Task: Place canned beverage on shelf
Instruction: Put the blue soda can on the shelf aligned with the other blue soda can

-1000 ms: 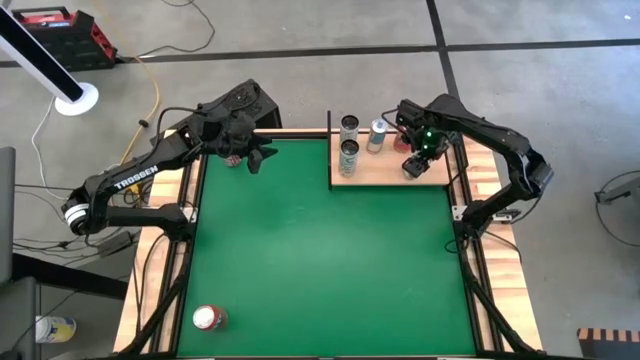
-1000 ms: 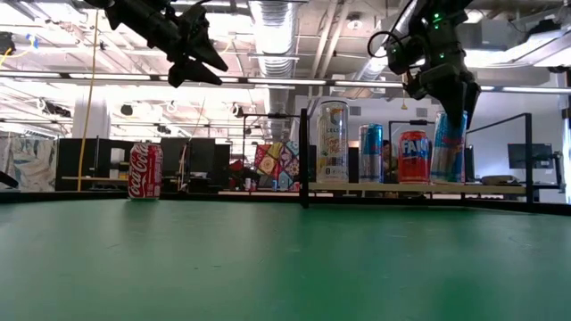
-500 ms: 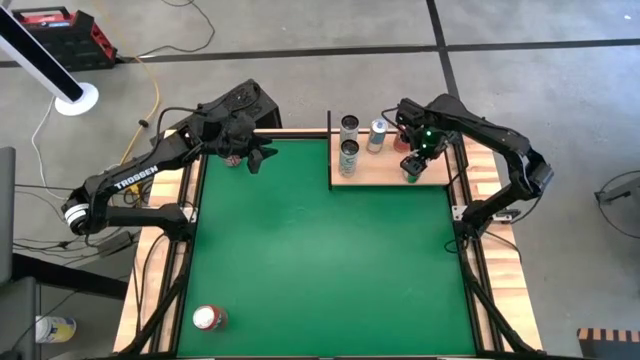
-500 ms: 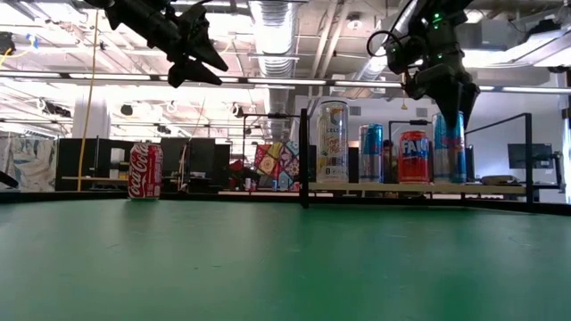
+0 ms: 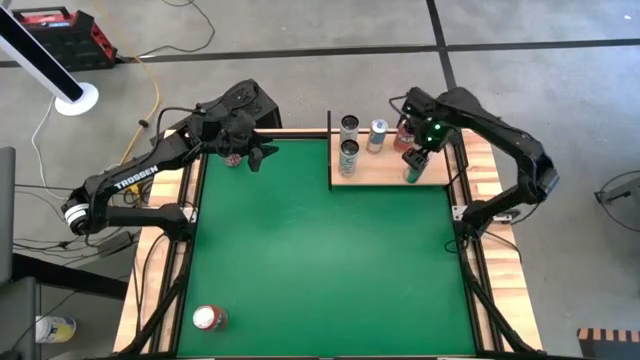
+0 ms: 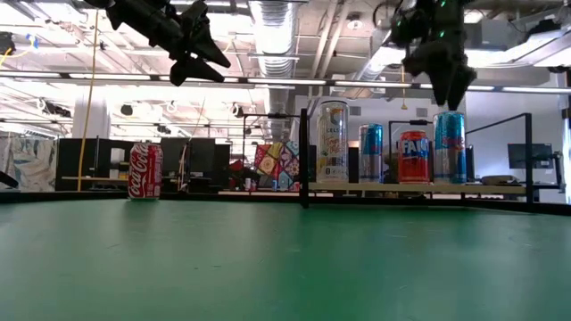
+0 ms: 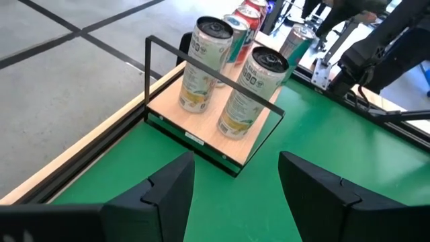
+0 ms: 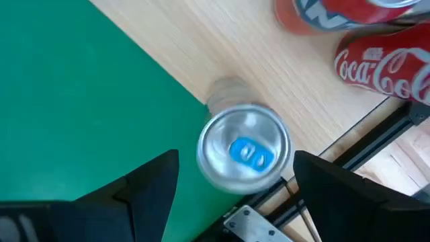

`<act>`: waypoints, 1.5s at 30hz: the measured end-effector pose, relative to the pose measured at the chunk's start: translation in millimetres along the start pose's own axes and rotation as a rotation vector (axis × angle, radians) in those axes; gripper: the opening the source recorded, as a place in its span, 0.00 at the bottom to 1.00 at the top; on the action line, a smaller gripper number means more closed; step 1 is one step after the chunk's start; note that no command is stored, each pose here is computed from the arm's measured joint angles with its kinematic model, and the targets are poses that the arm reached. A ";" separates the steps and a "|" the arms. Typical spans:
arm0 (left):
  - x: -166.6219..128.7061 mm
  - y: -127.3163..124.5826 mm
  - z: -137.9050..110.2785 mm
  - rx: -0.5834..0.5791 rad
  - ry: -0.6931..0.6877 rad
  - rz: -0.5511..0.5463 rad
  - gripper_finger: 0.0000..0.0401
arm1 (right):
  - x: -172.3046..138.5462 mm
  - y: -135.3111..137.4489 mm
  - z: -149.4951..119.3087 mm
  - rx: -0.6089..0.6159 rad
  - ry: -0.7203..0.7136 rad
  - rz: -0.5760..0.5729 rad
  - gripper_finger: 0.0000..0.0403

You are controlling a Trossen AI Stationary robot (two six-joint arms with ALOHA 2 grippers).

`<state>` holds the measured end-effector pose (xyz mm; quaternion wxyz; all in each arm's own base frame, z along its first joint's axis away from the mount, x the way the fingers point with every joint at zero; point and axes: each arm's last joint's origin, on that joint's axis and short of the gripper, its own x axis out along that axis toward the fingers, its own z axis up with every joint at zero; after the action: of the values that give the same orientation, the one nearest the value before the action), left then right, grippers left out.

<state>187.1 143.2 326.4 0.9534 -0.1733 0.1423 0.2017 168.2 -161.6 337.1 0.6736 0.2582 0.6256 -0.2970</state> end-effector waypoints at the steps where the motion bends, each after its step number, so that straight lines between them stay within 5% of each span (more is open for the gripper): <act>1: 0.0 -0.1 0.3 0.000 -0.003 -0.001 0.50 | -6.5 -0.4 -5.3 0.001 -0.019 0.002 0.79; 8: 0.1 0.1 0.4 -0.017 -0.004 0.000 0.50 | -36.2 -3.8 -61.8 0.108 -0.279 0.025 0.79; 14: 0.1 0.8 0.6 -0.018 -0.010 0.029 0.50 | -19.6 -0.9 -87.0 0.279 -0.541 0.010 0.70; 18: 0.1 0.6 0.3 -0.024 -0.006 0.018 0.50 | 4.8 2.7 -105.7 0.403 -0.596 0.027 0.54; 26: 0.1 0.5 -1.7 -0.032 0.016 0.008 0.50 | 24.4 5.1 -121.5 0.510 -0.708 -0.030 0.05; 45: -0.1 1.4 -5.0 -0.040 0.047 0.025 0.50 | 59.8 15.6 -114.8 0.602 -0.766 -0.144 0.05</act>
<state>185.4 142.5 321.6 0.9435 -0.1954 0.1630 0.2121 102.8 -72.8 267.5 0.7284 0.2698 0.2354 -0.5841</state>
